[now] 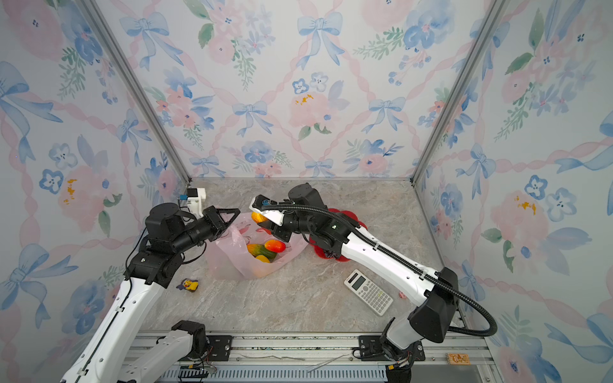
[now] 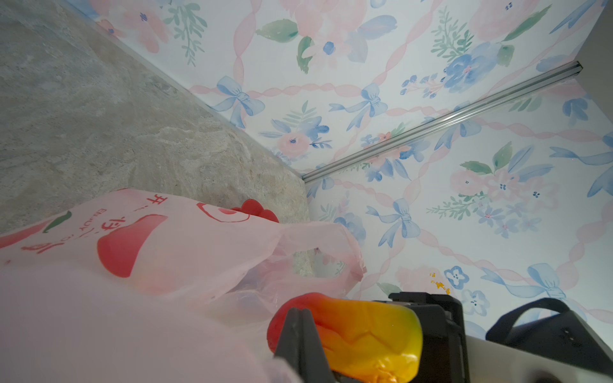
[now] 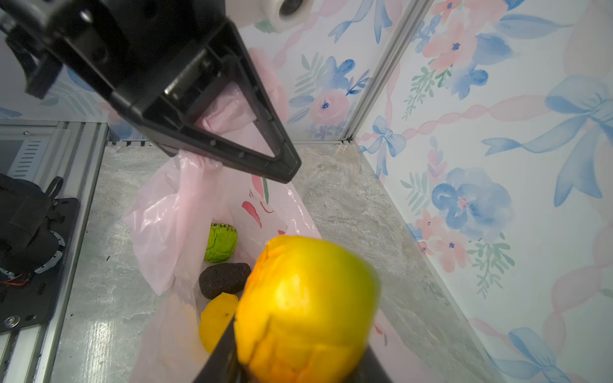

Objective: Place the fruits into the plastic bag
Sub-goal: 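Carry the fruit toward the bag mouth held by the left gripper, then lower the held fruit down into the bag onto the other fruits, then open the right gripper to release the fruit inside the bag, then withdraw the right gripper from the bag and move it over the bowl, then lower the right gripper into the red bowl and grasp the dark avocado, then lift the dark avocado up out of the bowl with the right gripper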

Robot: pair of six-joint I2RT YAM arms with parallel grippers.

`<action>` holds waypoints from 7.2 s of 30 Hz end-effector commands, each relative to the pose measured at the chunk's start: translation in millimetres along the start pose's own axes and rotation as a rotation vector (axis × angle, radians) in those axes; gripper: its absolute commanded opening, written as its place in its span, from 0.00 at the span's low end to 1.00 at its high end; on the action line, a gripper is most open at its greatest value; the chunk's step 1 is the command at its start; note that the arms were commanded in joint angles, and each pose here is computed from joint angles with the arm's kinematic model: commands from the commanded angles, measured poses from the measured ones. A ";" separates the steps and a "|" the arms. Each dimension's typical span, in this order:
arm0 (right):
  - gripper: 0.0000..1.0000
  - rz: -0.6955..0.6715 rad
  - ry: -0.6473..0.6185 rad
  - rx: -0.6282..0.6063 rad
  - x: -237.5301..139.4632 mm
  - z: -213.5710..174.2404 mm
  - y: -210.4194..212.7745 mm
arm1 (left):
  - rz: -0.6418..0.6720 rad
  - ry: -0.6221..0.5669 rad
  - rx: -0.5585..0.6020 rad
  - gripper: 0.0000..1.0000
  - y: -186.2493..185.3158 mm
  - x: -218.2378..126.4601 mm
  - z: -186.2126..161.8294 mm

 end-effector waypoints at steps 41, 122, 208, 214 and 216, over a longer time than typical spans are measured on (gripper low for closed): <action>0.22 0.101 0.622 0.543 135.6 -143.8 17.2 | -0.006 0.011 -0.012 0.00 8.9 -1.7 -2.8; 0.96 -0.791 0.045 1.964 -163.9 -162.7 -110.4 | 0.027 -0.034 -0.003 0.00 27.3 -10.5 3.1; 0.98 -0.796 0.780 2.131 5.9 -335.0 -118.0 | 0.035 -0.070 -0.035 0.00 39.6 -26.9 8.2; 0.87 -0.794 0.772 2.145 3.7 -339.5 -115.6 | 0.037 -0.071 -0.036 0.00 40.4 -27.4 7.8; 0.82 -0.791 0.767 2.153 2.5 -341.6 -114.5 | 0.039 -0.072 -0.038 0.00 40.9 -27.1 8.2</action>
Point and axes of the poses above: each gripper's point midway between its finger pads, its own x axis out along the fingers, its own y axis along the line the jaws close on, z = x × y, the point moved 9 cm from there along -x, back along the fingers, and after that the axes turned 5 degrees about -x, right-handed, at the moved point
